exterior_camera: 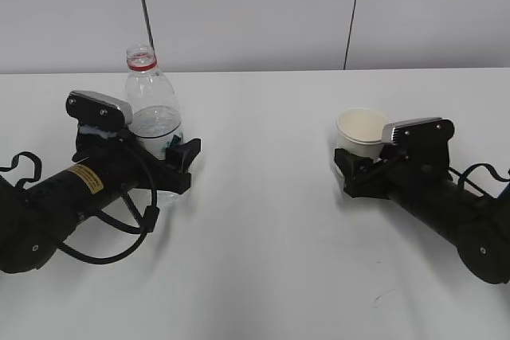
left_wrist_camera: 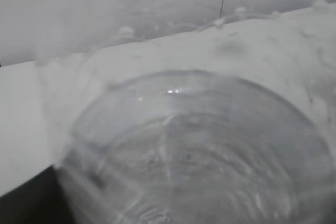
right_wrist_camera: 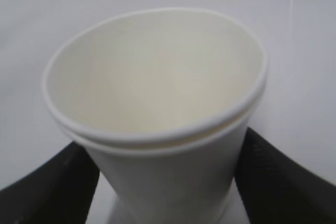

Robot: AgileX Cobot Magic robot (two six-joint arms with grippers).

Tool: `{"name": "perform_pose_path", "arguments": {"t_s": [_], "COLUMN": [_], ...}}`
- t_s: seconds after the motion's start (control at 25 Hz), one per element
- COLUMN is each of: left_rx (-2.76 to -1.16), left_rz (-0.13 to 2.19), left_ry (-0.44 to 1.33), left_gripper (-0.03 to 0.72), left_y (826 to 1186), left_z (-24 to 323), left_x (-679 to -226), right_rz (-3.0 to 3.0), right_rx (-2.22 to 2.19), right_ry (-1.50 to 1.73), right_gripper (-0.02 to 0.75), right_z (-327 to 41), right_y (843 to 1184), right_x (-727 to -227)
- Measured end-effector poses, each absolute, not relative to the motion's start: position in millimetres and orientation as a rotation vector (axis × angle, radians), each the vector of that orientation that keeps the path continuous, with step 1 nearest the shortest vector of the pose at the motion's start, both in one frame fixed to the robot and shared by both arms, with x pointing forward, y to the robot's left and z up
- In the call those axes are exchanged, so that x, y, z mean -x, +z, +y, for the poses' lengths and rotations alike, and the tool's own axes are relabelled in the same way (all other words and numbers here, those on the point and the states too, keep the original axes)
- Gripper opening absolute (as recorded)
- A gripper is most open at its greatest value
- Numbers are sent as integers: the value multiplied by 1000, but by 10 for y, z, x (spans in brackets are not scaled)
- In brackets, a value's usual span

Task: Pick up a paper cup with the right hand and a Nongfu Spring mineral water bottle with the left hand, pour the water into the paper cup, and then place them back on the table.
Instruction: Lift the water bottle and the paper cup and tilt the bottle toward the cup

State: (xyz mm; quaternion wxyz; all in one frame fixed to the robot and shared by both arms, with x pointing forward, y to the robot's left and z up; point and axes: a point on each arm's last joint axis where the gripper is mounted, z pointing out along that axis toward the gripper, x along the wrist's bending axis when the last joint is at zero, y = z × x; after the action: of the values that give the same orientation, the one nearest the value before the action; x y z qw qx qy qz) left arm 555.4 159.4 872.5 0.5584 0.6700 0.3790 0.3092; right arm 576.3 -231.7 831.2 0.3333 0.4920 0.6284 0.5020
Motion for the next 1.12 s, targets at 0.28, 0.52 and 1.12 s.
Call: {"name": "perform_pose_path", "arguments": {"t_s": [0.28,0.52,1.12], "left_rx": [-1593,-1602,-1640], "left_rz": [869,852,771], "left_ry": [717,708,772], "left_gripper": [507,474,371], "left_y": [8724,8723,8734], "left_z": [1576,1563,1552], "left_x": [-5543,-5534,-5531], "right_rz": [1636,1657,2008], "right_rx": [-1280,-1263,-959], "right_ry": [1315,1327,1582], "right_gripper": [500,468,465], "right_z": [-2315,-2295,-1971], "right_y": [8320,8320,8330], "right_x": [-5775,-5768,-5619]}}
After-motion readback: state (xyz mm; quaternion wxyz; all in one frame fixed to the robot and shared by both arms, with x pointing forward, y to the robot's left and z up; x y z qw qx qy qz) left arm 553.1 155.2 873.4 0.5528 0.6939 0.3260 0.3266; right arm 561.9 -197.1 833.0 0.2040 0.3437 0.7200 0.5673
